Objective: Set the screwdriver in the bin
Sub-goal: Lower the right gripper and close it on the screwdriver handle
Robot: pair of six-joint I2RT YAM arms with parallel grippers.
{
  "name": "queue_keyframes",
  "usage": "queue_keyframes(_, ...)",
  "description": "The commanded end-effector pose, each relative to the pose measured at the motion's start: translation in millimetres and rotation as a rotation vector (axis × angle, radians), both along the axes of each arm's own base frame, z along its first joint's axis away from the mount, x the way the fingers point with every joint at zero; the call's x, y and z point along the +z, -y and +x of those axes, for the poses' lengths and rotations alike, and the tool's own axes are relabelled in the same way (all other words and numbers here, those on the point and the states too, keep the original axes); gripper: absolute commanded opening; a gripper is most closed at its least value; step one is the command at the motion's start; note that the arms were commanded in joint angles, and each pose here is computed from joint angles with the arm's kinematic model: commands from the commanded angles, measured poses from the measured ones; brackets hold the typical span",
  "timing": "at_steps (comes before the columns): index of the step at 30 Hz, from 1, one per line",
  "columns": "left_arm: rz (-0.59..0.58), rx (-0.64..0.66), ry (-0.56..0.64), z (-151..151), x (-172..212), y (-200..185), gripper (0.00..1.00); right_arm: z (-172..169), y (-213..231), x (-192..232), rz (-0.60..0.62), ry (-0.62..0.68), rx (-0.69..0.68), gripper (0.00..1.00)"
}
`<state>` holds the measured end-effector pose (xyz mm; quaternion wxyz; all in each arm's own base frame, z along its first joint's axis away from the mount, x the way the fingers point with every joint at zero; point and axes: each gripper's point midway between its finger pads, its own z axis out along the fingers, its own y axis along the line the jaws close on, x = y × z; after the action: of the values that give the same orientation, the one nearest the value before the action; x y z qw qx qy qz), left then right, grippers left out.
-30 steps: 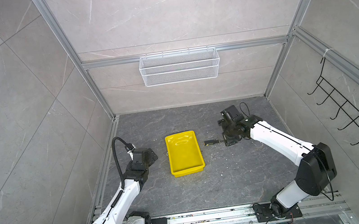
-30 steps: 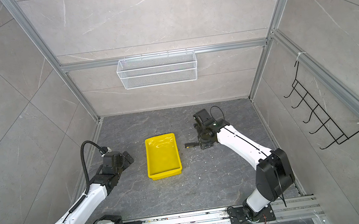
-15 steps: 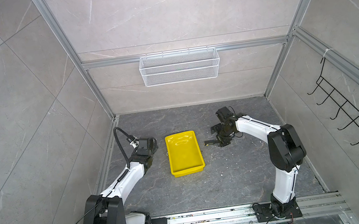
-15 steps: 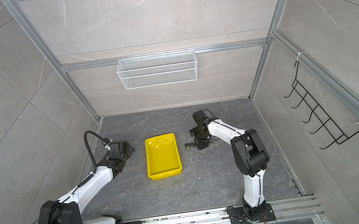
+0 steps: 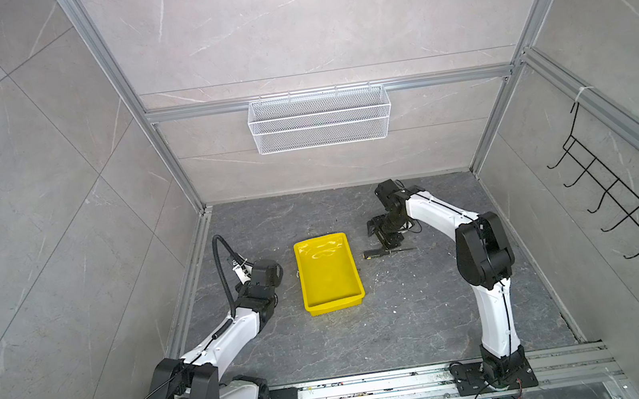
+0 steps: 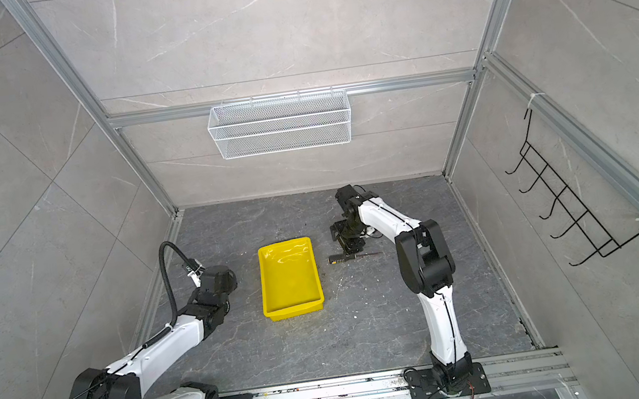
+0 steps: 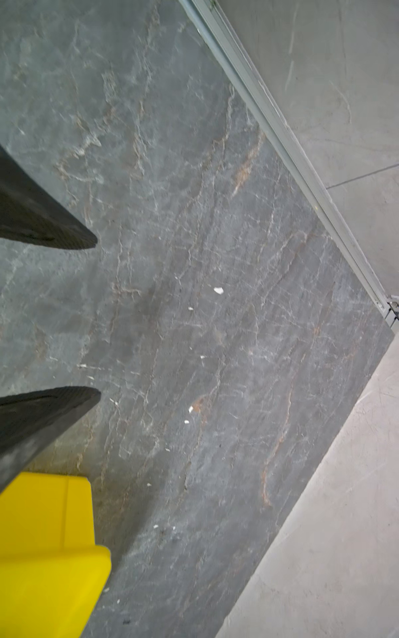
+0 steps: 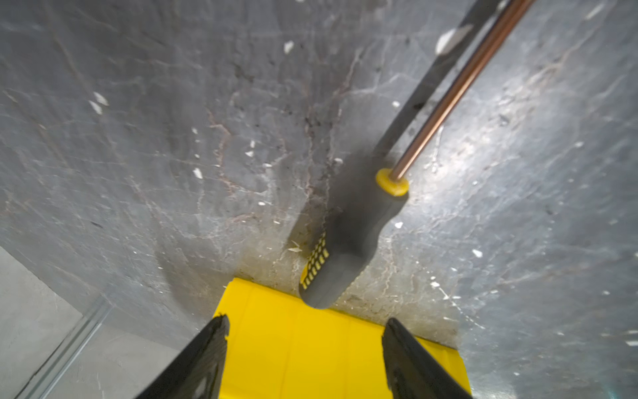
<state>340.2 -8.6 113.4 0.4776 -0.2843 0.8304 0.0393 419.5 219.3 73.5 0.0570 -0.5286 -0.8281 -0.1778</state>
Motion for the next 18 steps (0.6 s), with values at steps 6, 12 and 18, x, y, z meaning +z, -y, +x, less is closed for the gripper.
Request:
queue_keyframes(6,-0.021,-0.011,0.075,1,22,6,0.65,-23,6,-10,-0.091,-0.096,0.027,0.72)
queue_keyframes(12,-0.036,-0.030,0.062,4,22,13,0.64,-29,-2,-11,-0.128,-0.090,-0.021,0.64)
queue_keyframes(18,-0.041,-0.032,0.036,7,20,15,0.64,-24,-1,-19,-0.148,-0.100,-0.029,0.65)
